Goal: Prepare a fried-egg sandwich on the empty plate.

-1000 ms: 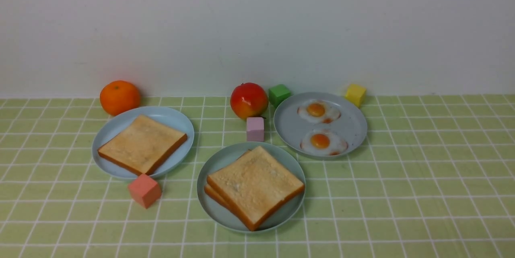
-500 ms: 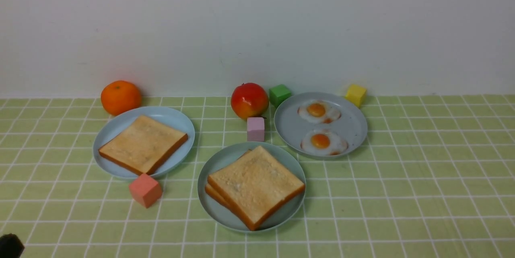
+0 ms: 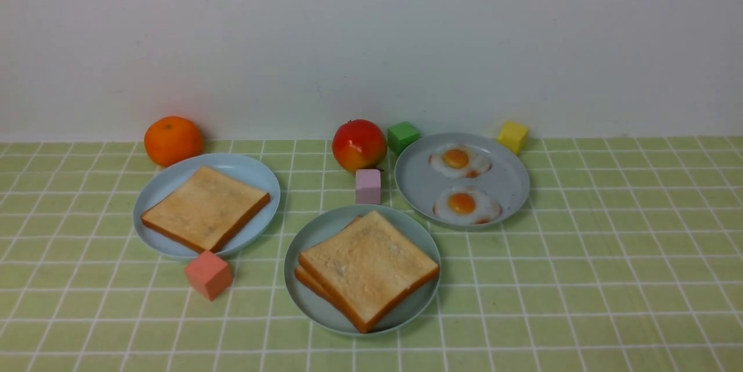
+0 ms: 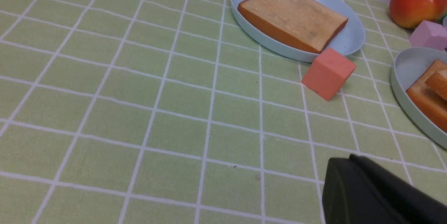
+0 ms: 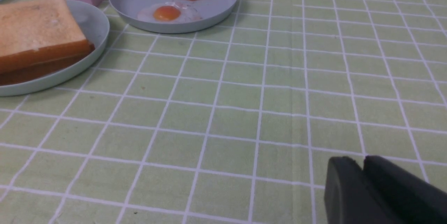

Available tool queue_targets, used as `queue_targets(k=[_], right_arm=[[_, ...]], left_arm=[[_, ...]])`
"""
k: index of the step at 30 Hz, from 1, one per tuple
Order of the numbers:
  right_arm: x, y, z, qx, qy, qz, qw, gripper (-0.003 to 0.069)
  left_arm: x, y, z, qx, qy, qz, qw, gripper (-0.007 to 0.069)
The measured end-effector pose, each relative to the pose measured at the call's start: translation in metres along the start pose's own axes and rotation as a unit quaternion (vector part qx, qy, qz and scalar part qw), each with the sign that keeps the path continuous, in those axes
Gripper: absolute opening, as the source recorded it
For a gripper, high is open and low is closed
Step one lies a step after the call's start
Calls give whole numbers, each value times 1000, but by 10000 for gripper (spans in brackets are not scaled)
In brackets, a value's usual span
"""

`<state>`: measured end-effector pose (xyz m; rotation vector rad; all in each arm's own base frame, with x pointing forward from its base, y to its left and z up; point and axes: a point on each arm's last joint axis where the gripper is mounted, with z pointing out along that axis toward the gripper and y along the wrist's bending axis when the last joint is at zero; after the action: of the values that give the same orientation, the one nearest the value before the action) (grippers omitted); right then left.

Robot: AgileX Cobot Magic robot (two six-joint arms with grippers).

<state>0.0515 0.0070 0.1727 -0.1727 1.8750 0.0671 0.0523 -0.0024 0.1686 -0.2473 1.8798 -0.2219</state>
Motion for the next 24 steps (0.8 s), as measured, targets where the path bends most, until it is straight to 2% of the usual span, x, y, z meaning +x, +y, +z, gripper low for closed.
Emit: queue_targets(k=[24], right_arm=[[0, 0, 0, 0, 0, 0, 1000, 121]], left_arm=[[0, 0, 0, 0, 0, -2, 1000, -13]])
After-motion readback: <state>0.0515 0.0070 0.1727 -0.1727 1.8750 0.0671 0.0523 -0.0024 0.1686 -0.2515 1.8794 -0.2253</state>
